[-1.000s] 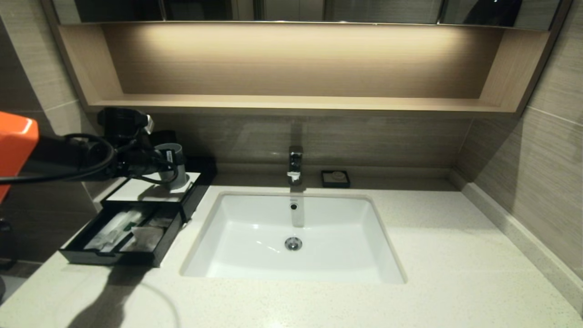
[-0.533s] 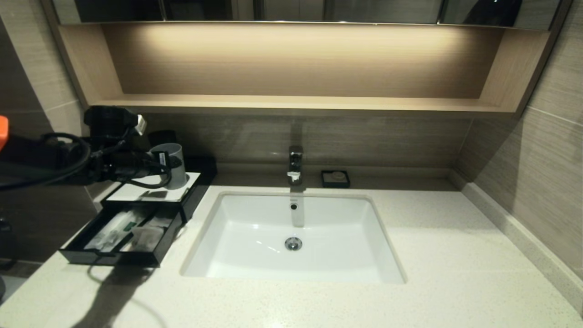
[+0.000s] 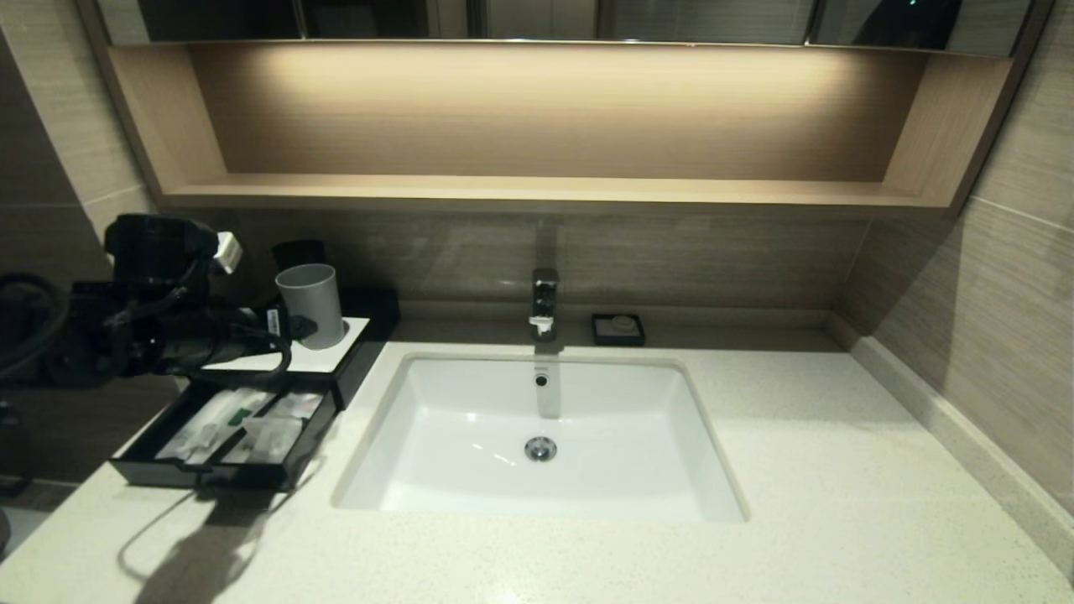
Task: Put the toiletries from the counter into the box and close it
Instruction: Place the cup on the storage box
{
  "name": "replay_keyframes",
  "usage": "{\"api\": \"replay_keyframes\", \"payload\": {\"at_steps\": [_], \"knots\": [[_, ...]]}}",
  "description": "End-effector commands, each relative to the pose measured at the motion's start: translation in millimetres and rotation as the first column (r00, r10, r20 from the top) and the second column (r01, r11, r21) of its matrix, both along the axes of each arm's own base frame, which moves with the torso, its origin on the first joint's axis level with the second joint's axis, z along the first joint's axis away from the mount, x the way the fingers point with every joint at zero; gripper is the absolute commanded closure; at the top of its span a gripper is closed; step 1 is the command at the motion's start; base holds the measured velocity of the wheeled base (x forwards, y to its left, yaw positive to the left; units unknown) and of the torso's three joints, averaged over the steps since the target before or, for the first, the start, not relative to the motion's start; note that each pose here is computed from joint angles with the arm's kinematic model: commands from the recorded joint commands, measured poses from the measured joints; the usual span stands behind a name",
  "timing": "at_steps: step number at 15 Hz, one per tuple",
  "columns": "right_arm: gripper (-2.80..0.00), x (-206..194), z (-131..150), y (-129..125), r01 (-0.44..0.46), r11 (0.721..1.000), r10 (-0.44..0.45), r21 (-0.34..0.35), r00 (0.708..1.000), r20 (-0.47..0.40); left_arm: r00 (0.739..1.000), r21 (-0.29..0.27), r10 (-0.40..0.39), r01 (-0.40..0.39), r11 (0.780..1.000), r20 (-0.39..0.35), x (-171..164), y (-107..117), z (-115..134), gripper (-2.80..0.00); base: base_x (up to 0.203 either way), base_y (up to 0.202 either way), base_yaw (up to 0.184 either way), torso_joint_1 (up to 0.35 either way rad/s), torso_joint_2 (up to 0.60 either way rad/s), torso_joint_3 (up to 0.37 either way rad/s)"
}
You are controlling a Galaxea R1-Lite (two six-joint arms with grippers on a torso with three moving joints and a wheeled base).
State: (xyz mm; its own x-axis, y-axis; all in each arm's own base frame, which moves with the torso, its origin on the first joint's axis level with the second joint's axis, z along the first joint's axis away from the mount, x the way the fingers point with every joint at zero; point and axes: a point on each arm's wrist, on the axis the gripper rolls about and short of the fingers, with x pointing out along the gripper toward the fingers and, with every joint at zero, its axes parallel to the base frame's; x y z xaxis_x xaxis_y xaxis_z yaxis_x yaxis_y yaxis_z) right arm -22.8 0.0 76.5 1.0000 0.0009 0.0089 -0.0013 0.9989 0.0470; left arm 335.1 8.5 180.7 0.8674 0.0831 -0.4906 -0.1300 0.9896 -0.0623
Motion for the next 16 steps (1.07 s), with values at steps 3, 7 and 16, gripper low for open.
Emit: {"api": "replay_keyframes", "payload": {"at_steps": [3,7,16], "knots": [[0.0,0.0,0.0,0.0,0.001,1.0,-0.001,0.001,1.0,0.0,0.999,0.008,-0.006,0.005,1.0,0.04,-0.8,-0.6,-13.2,0.0,0.0,0.0,0.0,0.0,0.0,0.0],[0.0,0.0,0.0,0.0,0.001,1.0,-0.001,0.001,1.0,0.0,0.999,0.008,-0.035,0.035,0.999,0.036,8.9,-9.7,-25.6,0.0,0.0,0.0,0.0,0.0,0.0,0.0],[0.0,0.0,0.0,0.0,0.001,1.0,-0.001,0.002,1.0,0.0,0.997,0.017,-0.042,0.041,0.999,0.067,4.4,-12.2,-47.8,0.0,0.0,0.0,0.0,0.0,0.0,0.0]]}}
